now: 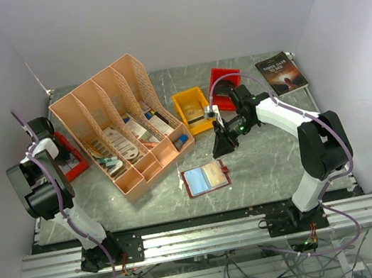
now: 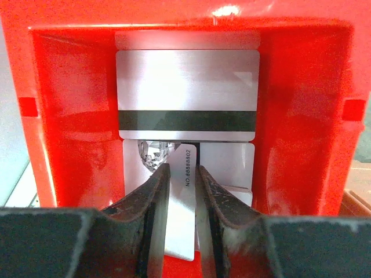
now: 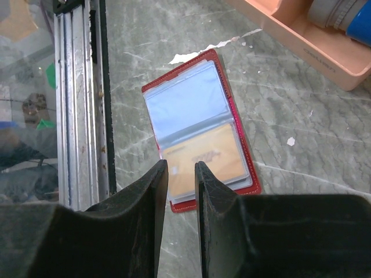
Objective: Put the credit cards into the card holder
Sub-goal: Pick up the credit card from the storage box.
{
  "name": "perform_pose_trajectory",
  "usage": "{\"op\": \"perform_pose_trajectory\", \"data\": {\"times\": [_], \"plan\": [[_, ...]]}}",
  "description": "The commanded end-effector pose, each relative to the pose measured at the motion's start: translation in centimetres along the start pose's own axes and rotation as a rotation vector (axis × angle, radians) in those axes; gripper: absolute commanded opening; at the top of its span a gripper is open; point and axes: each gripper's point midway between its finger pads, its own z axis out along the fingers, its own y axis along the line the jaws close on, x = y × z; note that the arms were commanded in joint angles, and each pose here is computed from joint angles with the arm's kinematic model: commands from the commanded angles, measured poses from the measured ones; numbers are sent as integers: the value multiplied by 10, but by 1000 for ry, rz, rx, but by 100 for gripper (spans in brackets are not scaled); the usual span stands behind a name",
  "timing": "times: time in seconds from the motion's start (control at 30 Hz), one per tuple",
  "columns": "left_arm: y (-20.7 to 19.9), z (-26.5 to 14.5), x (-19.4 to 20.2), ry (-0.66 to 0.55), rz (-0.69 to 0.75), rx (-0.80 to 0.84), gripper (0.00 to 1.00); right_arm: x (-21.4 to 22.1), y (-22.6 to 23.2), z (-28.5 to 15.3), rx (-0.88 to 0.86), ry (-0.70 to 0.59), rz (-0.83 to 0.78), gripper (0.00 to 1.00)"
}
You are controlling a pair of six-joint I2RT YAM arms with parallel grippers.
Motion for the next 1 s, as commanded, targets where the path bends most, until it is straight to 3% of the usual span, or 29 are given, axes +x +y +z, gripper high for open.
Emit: {"op": "perform_pose_trajectory", "data": {"times": [0.0, 0.17, 0.97], "plan": [[6, -14, -3, 1, -30, 33, 30, -7, 2, 0, -16, -12, -20, 26], [10, -31, -13, -30, -52, 63, 19, -8, 2, 0, -15, -12, -22, 25], [46, -41, 7, 15, -46, -81, 21, -9, 2, 0, -20, -17, -19, 25]]}}
